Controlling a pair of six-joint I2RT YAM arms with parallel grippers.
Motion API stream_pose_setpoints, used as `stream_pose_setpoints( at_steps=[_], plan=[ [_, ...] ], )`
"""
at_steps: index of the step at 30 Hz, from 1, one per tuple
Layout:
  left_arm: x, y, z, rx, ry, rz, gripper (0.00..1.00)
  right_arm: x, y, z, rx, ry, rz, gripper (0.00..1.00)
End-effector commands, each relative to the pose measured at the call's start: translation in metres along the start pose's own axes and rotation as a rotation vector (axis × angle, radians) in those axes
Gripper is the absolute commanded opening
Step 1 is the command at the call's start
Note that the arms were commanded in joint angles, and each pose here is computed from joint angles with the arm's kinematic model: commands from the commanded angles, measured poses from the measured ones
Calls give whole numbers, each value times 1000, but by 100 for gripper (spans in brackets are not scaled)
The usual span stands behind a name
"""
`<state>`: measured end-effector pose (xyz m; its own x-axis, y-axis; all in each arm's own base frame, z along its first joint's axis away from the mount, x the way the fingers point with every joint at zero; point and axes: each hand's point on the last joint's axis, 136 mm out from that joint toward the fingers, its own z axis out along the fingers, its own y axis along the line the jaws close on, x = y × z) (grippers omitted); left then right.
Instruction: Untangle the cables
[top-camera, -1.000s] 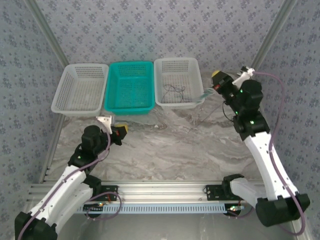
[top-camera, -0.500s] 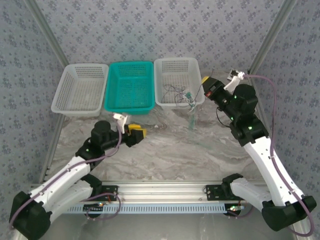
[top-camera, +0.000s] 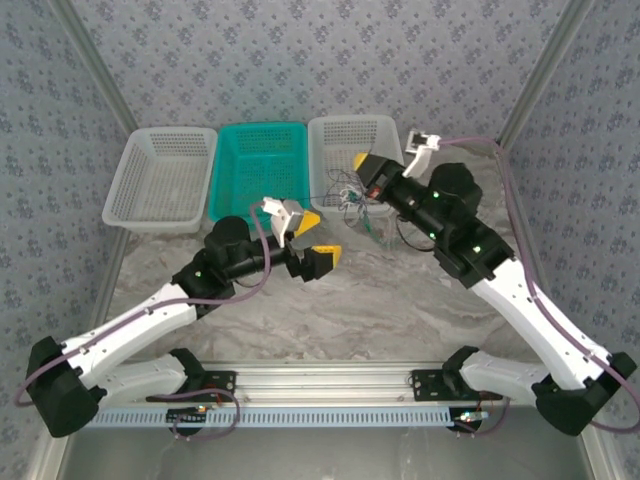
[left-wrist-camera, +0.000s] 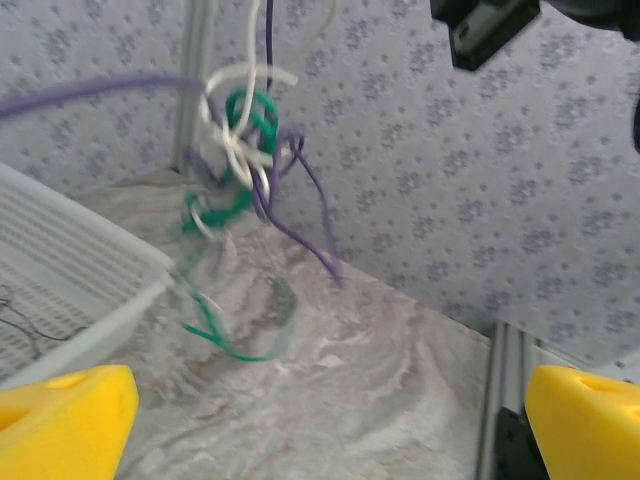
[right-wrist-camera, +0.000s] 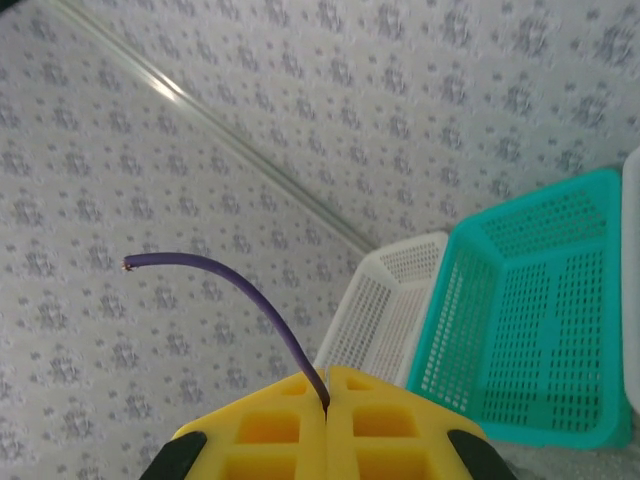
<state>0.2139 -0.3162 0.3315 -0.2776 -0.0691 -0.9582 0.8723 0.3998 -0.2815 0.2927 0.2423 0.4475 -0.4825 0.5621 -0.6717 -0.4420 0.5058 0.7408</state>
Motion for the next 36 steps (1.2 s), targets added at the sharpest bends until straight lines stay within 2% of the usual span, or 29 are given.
stream_pose_setpoints(
  at_steps=[1, 5, 8, 13, 15, 16, 21, 24, 29, 33, 36],
  plan=[
    [-28, 6, 8, -45, -91, 87, 99, -11, 30, 2, -81, -45, -33, 0],
    [-31, -3, 27, 38, -79, 77, 99, 1, 37, 11, -111, -7, -30, 0],
    [-28, 2, 36, 29, -81, 82, 83, 4, 42, 14, -124, 8, -30, 0],
    [-16, 11, 40, 0, -50, 88, 33, 4, 47, 13, -141, 7, -36, 0],
    [-14, 12, 40, -4, -47, 84, 5, 4, 49, 13, -149, 12, -37, 0],
    [-13, 13, 40, -5, -43, 81, 0, 4, 49, 13, -149, 13, -34, 0],
    [-10, 15, 37, -18, -48, 60, 0, -1, 45, 11, -131, -2, -48, 0],
    [-5, 24, 31, -75, -32, 46, 0, -13, 30, 5, -58, -37, -65, 0],
    [18, 47, 1, -175, -19, -14, 0, -59, -38, -31, 214, -166, -18, 0],
    [43, 68, -31, -266, 4, -81, 0, -93, -103, -85, 432, -313, 59, 0],
    [54, 75, -53, -311, 0, -100, 0, -101, -132, -115, 516, -376, 100, 0]
  ],
)
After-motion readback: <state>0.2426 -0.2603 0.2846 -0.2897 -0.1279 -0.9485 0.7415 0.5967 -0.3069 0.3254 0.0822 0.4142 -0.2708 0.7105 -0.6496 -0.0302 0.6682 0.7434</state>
